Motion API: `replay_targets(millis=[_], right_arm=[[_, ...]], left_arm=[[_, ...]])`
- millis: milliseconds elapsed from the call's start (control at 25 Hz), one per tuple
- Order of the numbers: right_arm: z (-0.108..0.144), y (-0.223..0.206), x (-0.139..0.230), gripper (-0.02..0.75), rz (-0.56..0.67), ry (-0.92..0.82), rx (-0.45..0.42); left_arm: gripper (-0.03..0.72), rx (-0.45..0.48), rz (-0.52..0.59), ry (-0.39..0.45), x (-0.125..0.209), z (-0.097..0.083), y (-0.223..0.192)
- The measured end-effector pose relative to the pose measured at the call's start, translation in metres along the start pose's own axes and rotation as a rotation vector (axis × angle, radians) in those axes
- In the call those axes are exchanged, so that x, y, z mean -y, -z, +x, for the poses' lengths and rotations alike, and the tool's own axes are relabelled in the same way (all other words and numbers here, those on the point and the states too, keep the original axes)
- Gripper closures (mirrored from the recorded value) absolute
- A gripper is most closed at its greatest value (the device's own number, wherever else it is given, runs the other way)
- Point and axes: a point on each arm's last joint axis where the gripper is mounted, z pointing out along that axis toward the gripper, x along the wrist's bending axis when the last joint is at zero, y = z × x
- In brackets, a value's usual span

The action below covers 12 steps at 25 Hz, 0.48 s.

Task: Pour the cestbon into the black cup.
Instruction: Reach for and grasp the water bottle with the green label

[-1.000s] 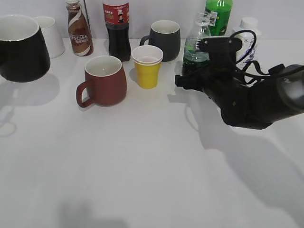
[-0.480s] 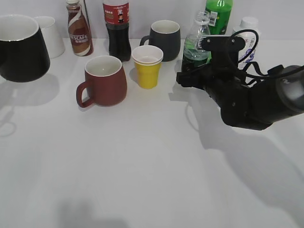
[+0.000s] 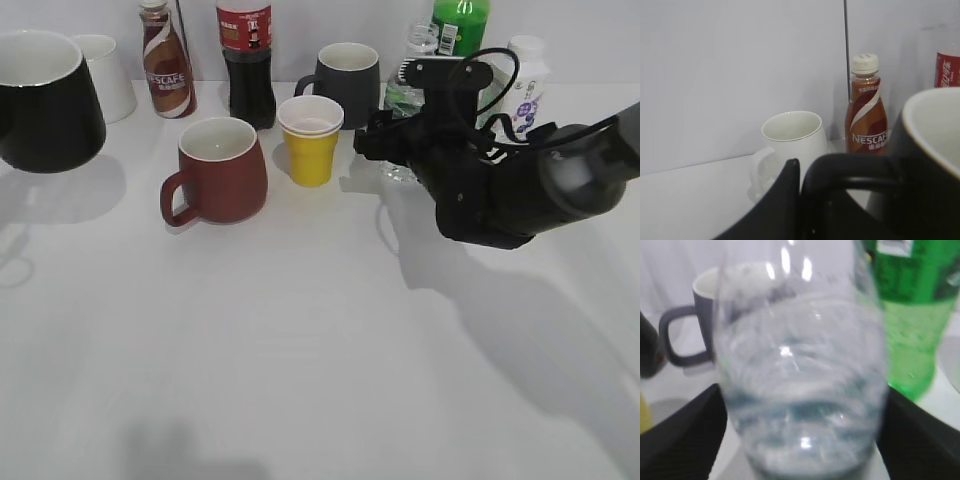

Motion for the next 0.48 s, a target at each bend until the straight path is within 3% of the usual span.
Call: replay_targets(millis=[120, 360, 480], right_arm=[[-0.001, -0.004, 0.006, 0.278, 0.011, 0.029, 0.007], [-0.005, 0.01, 0.0, 0.28, 0.048, 0.093, -0.004], [-0.003, 0.034, -0.021, 0.28, 0.1, 0.146, -0.097]], left_arm=[[0.651, 0.0, 0.0, 0.0, 0.0, 0.0, 0.0], [0.651, 0.076, -0.02, -0.053, -0.007, -0.007, 0.003], [0.651, 0.151, -0.026, -0.027, -0.016, -0.018, 0.007]])
